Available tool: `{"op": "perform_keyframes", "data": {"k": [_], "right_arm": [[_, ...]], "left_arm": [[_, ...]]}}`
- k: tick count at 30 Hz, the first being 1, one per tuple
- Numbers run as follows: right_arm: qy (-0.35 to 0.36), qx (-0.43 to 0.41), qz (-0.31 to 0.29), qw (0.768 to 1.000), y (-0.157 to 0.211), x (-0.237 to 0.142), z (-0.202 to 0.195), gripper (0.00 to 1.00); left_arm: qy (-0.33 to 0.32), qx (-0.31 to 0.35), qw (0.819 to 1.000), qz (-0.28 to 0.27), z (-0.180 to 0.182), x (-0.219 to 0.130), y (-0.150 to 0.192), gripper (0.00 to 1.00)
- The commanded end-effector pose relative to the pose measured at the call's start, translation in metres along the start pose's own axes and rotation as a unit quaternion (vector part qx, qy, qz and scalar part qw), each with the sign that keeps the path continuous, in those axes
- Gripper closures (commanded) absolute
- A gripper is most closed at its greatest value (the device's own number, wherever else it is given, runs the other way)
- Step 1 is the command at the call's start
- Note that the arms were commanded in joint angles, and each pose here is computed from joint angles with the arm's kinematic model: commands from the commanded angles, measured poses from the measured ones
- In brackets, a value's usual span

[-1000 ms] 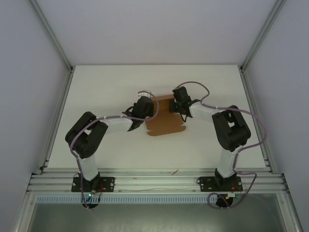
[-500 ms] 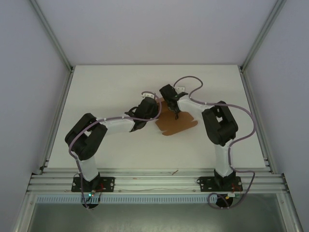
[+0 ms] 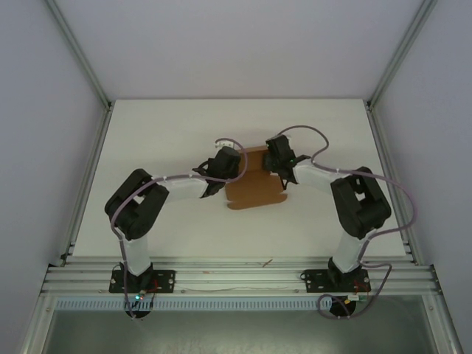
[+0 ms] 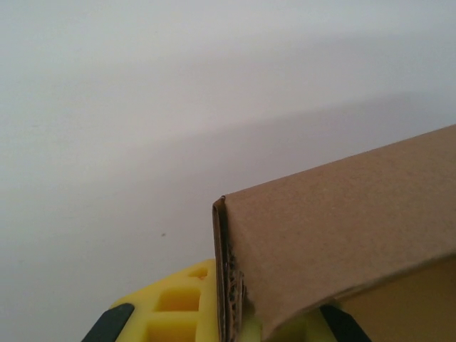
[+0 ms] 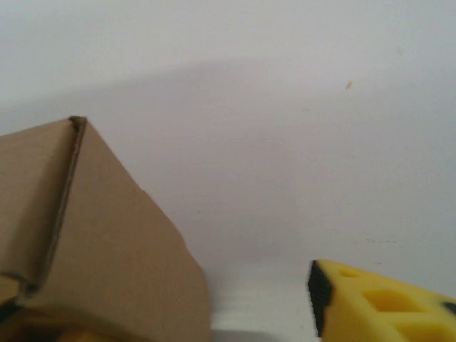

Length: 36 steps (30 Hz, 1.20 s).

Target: Assemble paper box

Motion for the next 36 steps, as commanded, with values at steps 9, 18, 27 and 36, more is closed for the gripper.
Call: {"op": "perform_keyframes", "data": {"k": [9, 18, 27, 36], "right_arm": [[-0.097, 0.027, -0.064, 0.993, -0.03, -0.064, 0.0, 0.16], [-0.078, 0.044, -0.05, 0.995, -0.052, -0.051, -0.001, 0.16], [-0.108, 0.016, 0.01, 0.994, -0.007, -0.01, -0.009, 0.13], [-0.089, 0.015, 0.043, 0.995, 0.049, 0.018, -0.035, 0.13]], "left_arm": [[-0.05, 0.053, 0.997, -0.038, 0.008, 0.003, 0.036, 1.0], [-0.091, 0.109, 0.987, -0.074, -0.011, -0.009, 0.041, 0.99], [-0.062, 0.123, 0.989, -0.057, -0.019, -0.005, 0.06, 0.95], [-0.048, 0.113, 0.991, -0.044, -0.019, -0.006, 0.065, 0.88]]}}
Point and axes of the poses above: each hand's point on the last joint's axis, 136 mm out from that joint toward the fingers, its own x axis out along the fingers, its own z axis along the line the jaws close on, y = z × x, the point moved 9 cm from there along -x, back along the fingers, and after that the axes turned 10 degrees about x, right-handed, at the moved point
